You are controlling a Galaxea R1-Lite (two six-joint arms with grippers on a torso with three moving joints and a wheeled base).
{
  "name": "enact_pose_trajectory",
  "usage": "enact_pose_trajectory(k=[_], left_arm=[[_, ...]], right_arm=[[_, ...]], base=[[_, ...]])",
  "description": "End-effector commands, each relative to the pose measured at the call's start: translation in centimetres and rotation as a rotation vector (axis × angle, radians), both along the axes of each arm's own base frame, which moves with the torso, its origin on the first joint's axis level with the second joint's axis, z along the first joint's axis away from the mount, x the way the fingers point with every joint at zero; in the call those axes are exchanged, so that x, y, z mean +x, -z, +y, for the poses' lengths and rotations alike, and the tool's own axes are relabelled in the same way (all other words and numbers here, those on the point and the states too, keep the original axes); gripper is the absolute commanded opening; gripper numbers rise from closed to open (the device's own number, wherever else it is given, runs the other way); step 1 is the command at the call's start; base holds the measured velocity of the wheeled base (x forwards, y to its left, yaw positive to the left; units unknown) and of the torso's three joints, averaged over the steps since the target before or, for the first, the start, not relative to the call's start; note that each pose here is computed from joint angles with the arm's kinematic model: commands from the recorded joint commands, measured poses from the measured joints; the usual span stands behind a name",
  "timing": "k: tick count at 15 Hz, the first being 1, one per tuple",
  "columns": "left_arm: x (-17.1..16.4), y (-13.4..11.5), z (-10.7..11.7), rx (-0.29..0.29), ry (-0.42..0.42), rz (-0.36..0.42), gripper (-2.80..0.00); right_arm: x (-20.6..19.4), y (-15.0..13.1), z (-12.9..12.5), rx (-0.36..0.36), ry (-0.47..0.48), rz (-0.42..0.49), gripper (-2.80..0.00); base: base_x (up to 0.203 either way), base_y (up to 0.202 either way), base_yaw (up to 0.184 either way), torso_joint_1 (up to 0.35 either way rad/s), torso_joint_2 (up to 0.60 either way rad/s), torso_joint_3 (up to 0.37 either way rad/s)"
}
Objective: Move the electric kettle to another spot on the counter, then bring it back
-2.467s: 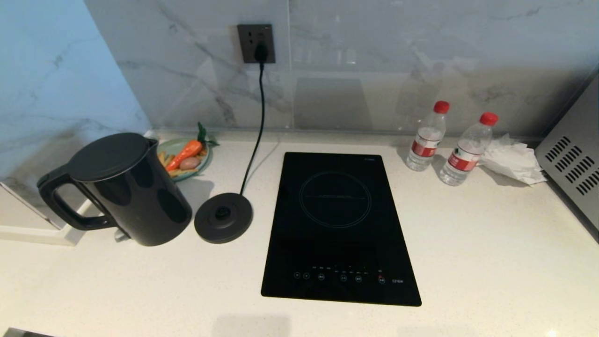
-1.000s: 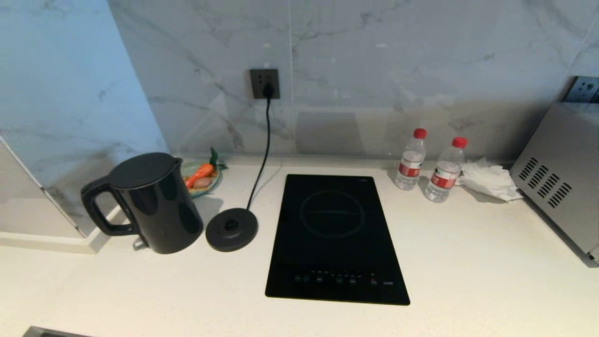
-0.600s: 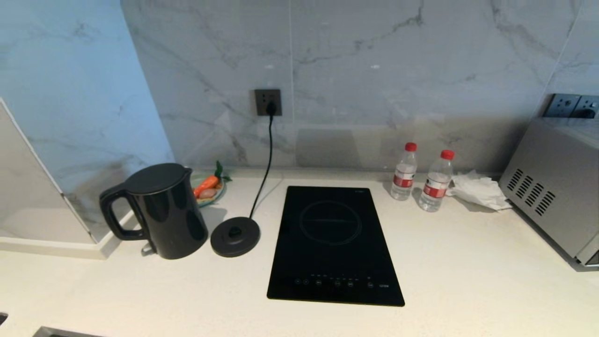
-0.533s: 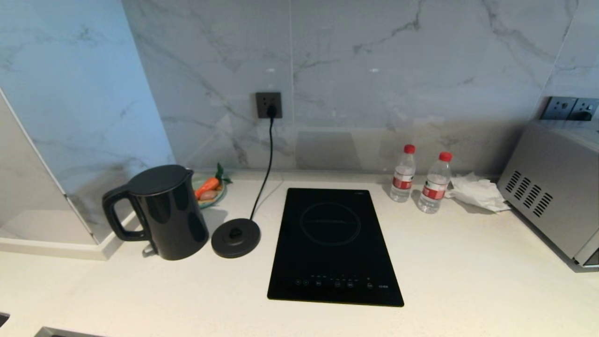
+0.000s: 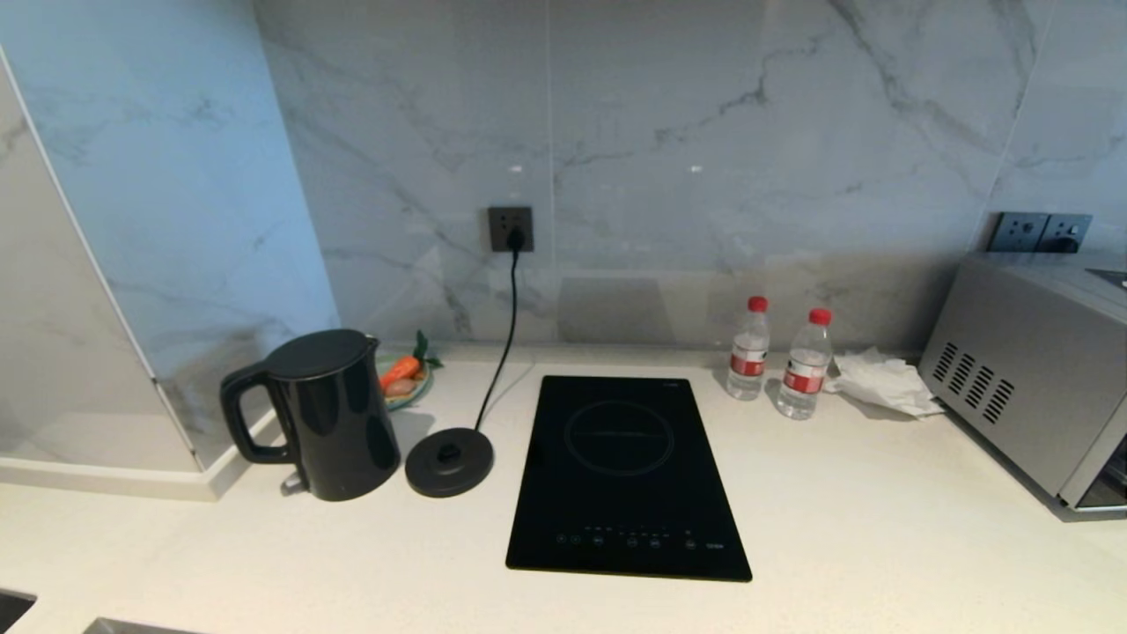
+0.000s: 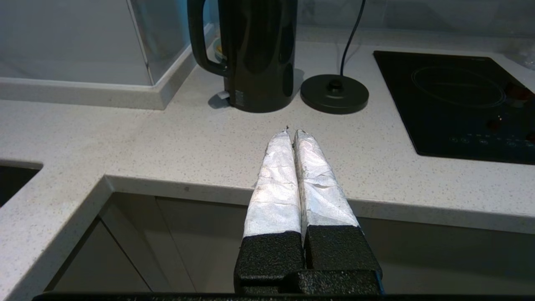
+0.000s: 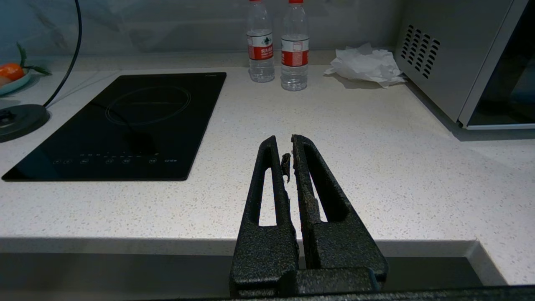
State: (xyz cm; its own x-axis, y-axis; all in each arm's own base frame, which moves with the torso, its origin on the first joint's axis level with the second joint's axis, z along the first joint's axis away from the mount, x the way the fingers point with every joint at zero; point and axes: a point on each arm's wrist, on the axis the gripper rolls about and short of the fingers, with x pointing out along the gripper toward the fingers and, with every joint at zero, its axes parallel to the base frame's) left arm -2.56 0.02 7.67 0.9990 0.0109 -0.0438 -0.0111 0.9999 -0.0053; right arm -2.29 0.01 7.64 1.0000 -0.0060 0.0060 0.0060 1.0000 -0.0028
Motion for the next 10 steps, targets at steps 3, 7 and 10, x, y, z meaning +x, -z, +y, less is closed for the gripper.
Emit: enact_pose_trajectory(k=[3,7,10], left_arm=[[0.02,-0.01,0.00,0.000,0.000,0.002,-2.80],[0.02,-0.01,0.00,-0.002,0.000,0.002,-2.80],[0.02,-0.03,0.00,-0.003,0.000,0.001,-2.80]], right_arm=[[0.00,0.00,0.00,0.007,0.000,0.000,-2.80],[0.00,0.00,0.00,0.006,0.000,0.000,-2.80],[0.00,-0.01,0.00,0.006,0.000,-0.002,-2.80]], base=[[0.000,0.000,0.000,-0.001,0.00,0.009],[0.000,0.000,0.000,0.000,0.00,0.000],[0.000,0.000,0.000,0.000,0.00,0.000]])
